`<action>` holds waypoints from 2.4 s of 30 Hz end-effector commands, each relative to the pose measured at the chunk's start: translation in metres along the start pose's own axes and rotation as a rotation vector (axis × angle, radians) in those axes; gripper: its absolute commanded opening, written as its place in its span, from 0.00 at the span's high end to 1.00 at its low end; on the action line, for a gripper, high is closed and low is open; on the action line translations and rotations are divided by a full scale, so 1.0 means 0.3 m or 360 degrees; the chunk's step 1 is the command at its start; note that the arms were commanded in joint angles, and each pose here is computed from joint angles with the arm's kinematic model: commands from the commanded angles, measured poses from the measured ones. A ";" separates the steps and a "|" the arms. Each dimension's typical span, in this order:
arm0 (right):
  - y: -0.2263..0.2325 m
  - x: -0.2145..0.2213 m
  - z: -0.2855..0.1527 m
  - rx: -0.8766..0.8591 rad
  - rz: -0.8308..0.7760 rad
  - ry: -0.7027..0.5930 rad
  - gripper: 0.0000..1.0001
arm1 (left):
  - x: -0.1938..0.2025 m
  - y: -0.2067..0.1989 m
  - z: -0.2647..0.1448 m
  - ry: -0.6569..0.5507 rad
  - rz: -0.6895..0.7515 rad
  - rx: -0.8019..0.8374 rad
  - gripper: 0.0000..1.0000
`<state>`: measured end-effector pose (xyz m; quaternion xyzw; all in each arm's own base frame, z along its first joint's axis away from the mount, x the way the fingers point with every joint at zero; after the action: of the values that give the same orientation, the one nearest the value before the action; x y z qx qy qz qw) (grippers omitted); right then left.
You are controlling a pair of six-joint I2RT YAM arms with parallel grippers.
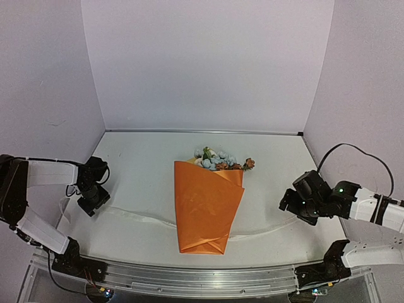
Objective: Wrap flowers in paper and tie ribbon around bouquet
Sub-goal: Pick up the left side of the ribbon at the center of the board, then adjust the ribbon at the center of the board.
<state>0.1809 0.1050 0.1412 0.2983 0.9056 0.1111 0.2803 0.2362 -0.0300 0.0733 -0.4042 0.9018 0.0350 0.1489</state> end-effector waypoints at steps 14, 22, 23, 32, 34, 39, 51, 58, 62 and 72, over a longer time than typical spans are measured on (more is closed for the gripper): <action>-0.115 0.045 0.038 0.0093 0.0259 0.0056 0.09 | -0.053 -0.070 0.087 0.0032 0.0155 -0.0139 0.94; -0.145 0.089 0.071 0.0243 0.0463 0.0162 0.13 | -0.068 -0.112 0.060 0.0020 0.0190 -0.0001 1.00; -0.154 0.095 0.079 0.0275 0.0492 0.0163 0.14 | -0.071 -0.118 0.054 0.0015 0.0197 0.0020 1.00; -0.150 0.060 0.119 0.0399 0.0558 -0.0028 0.17 | -0.093 -0.158 0.011 -0.0043 0.0265 0.0183 1.00; -0.130 0.049 0.136 0.0394 0.0535 -0.0045 0.18 | -0.100 -0.165 0.001 -0.0063 0.0294 0.0210 1.00; -0.118 0.051 0.208 0.0468 0.0583 0.0106 0.30 | -0.115 -0.180 -0.023 -0.0101 0.0322 0.0257 1.00; -0.164 0.044 0.299 0.0608 0.0651 0.0214 0.51 | -0.126 -0.181 -0.066 -0.0163 0.0335 0.0336 1.00; -0.183 0.072 0.339 0.0760 0.0619 0.0293 0.63 | -0.123 -0.184 -0.067 -0.0160 0.0344 0.0359 1.00; -0.179 0.079 0.364 0.0802 0.0608 0.0348 0.76 | -0.124 -0.188 -0.073 -0.0159 0.0346 0.0377 1.00; -0.132 0.030 0.373 0.0796 0.0571 0.0370 1.00 | -0.133 -0.200 -0.090 -0.0182 0.0350 0.0415 1.00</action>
<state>0.2492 0.0853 0.0568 0.5078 0.8462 -0.0033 0.1615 0.2918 -0.0452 0.0998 -0.2834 0.9343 -0.0278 0.2145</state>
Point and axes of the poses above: each gripper's point midway between its finger pads, its own z axis out along the fingers, its own y axis along the line the jaws close on, x = y × z, the point moved 6 cm from there along -z, back along the fingers, and after that the axes turned 10 degrees about z, right-handed, at the moved point
